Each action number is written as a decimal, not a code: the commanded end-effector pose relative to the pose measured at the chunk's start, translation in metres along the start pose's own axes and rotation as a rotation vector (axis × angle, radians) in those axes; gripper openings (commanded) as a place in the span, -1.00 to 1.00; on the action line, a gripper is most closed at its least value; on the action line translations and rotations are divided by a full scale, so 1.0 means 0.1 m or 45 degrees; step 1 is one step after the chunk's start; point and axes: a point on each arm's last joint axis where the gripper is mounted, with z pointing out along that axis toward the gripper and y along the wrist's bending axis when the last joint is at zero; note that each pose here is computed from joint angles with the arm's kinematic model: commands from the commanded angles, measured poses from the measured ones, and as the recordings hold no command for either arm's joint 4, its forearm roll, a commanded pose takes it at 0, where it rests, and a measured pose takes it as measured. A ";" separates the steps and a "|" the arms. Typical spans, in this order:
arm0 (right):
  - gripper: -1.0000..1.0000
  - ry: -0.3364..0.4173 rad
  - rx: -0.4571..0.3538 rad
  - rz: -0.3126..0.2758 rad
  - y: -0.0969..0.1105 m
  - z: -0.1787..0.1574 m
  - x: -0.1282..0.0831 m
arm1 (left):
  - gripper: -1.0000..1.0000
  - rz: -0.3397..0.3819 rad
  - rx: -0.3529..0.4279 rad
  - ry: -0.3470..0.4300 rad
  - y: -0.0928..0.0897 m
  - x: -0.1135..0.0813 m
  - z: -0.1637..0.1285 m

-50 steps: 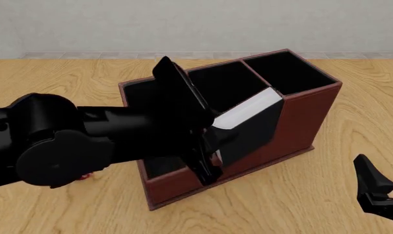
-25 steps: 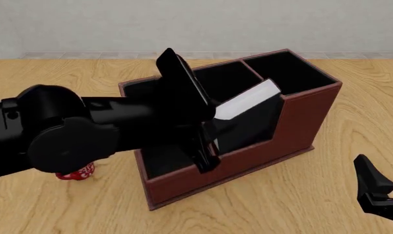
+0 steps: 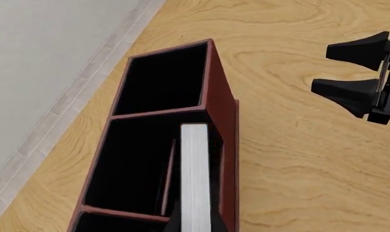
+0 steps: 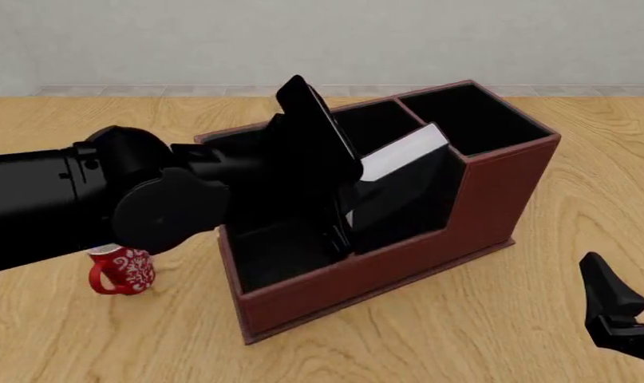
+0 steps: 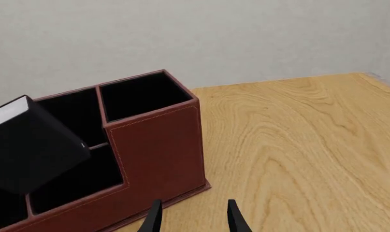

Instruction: Pick up the book and place it in the back compartment of the caddy.

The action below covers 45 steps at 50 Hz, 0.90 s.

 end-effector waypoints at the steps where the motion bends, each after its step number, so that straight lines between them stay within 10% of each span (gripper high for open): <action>1: 1.00 -0.001 0.000 -0.001 0.00 0.00 0.00 | -1.00 0.018 -0.033 -0.033 0.08 -0.09 0.04; 45: 1.00 0.001 0.001 0.001 0.00 0.00 0.00 | -1.00 -0.120 -0.035 0.025 0.03 0.24 0.47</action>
